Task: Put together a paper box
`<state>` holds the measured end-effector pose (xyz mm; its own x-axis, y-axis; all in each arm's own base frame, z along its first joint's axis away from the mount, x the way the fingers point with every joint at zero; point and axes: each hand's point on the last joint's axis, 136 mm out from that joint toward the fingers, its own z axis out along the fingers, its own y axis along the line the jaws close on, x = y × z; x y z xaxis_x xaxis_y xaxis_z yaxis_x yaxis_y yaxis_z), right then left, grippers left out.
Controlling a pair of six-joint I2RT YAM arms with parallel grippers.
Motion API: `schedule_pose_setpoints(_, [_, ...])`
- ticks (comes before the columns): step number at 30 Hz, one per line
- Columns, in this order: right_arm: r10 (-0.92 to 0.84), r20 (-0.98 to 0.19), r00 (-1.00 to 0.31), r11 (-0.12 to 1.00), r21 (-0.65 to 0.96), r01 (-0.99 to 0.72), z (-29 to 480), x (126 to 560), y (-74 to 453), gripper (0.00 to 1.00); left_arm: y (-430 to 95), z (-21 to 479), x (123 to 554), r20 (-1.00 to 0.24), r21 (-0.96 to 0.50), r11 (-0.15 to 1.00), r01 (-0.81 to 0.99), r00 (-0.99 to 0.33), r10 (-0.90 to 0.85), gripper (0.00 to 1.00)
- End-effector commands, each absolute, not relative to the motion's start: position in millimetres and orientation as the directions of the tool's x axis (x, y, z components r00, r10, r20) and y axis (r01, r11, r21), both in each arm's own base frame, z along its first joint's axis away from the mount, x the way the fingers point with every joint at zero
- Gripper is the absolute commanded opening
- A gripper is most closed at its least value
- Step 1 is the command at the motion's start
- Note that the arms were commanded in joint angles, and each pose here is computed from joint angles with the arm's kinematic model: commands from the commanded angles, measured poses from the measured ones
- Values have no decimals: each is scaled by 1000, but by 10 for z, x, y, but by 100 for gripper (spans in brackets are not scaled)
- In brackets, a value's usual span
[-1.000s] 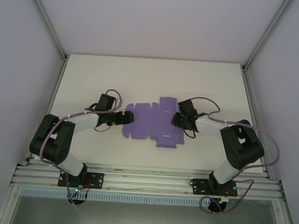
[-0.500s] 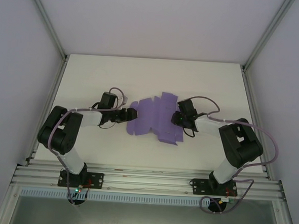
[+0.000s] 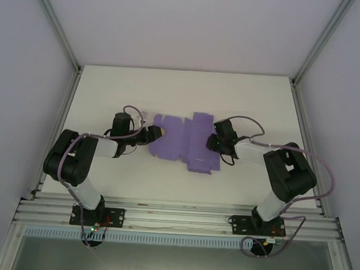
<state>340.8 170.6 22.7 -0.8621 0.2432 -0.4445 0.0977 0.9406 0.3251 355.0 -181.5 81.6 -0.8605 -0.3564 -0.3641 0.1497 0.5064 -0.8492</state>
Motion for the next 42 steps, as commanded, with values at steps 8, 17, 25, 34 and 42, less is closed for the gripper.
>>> schedule_pose_setpoints(8, [200, -324, -925, 968, 209, 136, -177, 3012, 1476, 33, -1766, 726, 3619, -419, -767, 626, 142, -849, -322, 38])
schedule_pose_setpoints(17, [194, -455, -869, 958, 278, 69, 349, 3158, 1529, 50, -1783, 1129, 3615, -542, -717, 648, 256, -790, -287, 0])
schedule_pose_setpoints(25, [297, -632, -716, 868, 491, -74, 1368, 3135, 1371, 91, -1994, 2231, 3429, -730, -670, 461, 582, -629, -268, 0])
schedule_pose_setpoints(34, [349, -713, -608, 719, 620, -315, 2063, 2881, 1280, 100, -2074, 3154, 2962, -841, -537, 294, 791, -476, -256, 0])
schedule_pose_setpoints(42, [355, -729, -585, 572, 665, -480, 2393, 2845, 1464, 89, -2019, 3662, 2672, -866, -483, 266, 834, -409, -290, 0])
